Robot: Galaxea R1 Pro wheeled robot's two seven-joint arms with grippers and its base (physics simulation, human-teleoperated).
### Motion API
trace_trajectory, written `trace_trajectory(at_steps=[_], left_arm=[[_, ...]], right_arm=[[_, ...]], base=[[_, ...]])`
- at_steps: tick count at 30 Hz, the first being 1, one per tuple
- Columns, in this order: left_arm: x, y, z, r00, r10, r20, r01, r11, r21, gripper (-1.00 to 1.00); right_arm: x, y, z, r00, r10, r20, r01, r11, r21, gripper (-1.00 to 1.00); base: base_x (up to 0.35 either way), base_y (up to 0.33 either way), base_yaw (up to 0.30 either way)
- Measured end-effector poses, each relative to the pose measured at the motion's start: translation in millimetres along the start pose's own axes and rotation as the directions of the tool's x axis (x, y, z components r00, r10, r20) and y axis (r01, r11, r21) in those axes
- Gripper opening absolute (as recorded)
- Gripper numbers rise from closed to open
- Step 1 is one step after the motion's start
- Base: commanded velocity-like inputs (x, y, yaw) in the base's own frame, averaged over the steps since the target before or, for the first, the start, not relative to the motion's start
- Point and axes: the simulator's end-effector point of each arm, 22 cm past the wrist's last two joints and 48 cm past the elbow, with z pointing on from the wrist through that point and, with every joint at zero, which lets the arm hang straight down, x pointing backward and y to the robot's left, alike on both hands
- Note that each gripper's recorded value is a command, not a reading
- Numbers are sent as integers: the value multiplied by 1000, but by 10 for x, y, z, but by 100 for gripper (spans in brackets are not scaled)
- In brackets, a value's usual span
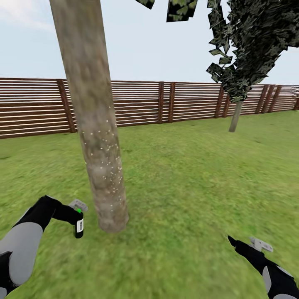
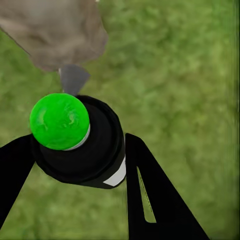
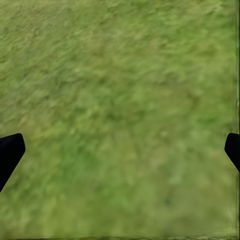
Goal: In the garden, pick up the pesticide atomizer on the floor and spray pesticide onto both trees until each tree trunk is fully covered.
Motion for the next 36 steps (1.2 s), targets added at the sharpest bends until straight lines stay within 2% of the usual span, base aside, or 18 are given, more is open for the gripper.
trace_trajectory(at_steps=[9,15,21,26,30,32,36], left_arm=[[11,-7,10,1000,-5,1,5,1000,4,-100],[12,7,3,1000,-8,2,8,1000,1,-100],[65,117,-51,1000,-16,-1,16,1000,-17,-100],[29,101,-52,1000,-16,7,17,1000,-15,-100],[-290,24,-102,998,15,62,-13,999,-35,-100],[-377,-40,-71,997,25,72,-22,999,-40,-100],[-423,26,-51,997,28,77,-21,996,-91,-100]], right_arm=[[0,-3,0,1000,0,0,0,1000,1,100],[-1,-5,0,1000,0,0,0,1000,2,100],[-1,-5,0,1000,0,0,0,1000,2,100],[0,-4,0,1000,0,0,0,1000,2,100],[-1,-5,-1,1000,0,0,0,1000,2,100],[-1,-5,-1,1000,0,0,0,1000,2,100],[-1,-5,0,1000,0,0,0,1000,2,100]], base=[[-251,203,-251],[-257,210,-33],[-256,210,0],[-75,61,-127],[-2,2,-228],[0,0,-152],[0,0,-62]])
